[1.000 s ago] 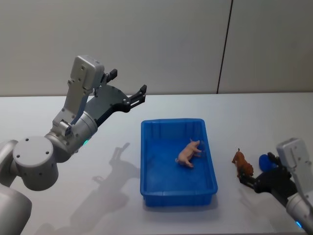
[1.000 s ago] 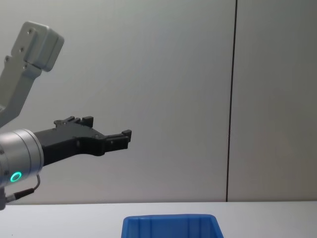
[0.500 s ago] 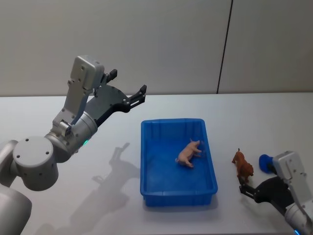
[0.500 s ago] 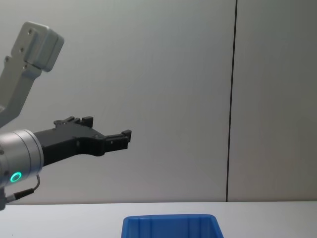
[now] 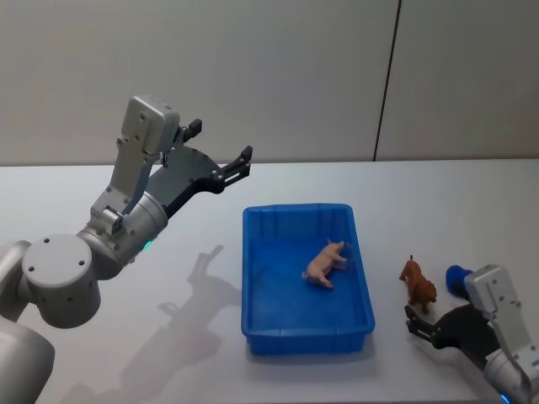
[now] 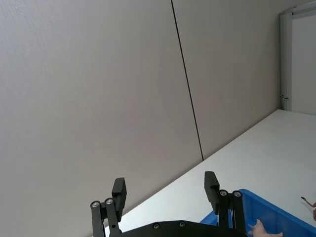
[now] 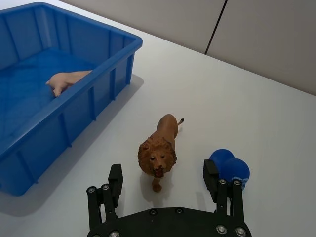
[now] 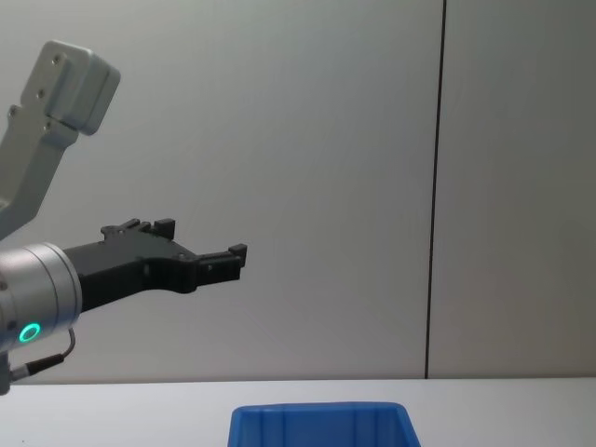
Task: Pick up the two dolls from the table and place them into the box.
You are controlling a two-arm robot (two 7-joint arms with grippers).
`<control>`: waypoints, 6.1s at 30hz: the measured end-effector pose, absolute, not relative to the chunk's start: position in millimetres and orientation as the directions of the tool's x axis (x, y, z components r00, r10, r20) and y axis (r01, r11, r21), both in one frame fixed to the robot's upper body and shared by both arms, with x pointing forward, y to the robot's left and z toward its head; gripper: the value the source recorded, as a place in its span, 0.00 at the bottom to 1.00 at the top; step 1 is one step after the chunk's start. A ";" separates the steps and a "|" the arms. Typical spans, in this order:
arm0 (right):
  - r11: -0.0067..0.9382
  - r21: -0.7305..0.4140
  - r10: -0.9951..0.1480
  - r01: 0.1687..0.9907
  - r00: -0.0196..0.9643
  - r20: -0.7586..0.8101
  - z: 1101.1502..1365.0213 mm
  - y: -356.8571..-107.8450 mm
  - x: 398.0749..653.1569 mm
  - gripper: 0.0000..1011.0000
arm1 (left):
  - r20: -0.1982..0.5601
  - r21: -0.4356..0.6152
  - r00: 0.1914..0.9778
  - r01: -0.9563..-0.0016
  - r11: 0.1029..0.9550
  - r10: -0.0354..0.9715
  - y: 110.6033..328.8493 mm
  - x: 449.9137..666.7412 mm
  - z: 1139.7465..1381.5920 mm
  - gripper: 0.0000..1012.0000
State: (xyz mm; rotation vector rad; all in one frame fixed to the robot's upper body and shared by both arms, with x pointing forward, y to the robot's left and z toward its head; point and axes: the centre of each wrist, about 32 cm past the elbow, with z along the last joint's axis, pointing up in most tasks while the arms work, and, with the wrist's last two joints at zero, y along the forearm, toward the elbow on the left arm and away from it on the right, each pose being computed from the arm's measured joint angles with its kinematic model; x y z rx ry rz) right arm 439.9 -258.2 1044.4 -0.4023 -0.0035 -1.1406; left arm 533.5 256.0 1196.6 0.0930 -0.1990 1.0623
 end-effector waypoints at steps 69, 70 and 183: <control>0.626 -0.020 -0.758 0.779 0.614 0.219 1105.2 -197.3 471.2 0.44 | 0.207 -0.020 0.471 -0.874 0.485 0.857 255.9 533.5 1196.6 0.99; 0.629 -0.021 -0.755 0.777 0.618 0.219 1104.8 -196.1 472.1 0.44 | 0.207 -0.020 0.471 -0.874 0.485 0.857 255.9 533.5 1196.6 0.99; 0.338 -0.287 -0.935 0.897 0.355 0.008 1029.2 -308.4 500.4 0.40 | 0.207 -0.020 0.471 -0.874 0.485 0.857 256.0 533.5 1196.6 0.99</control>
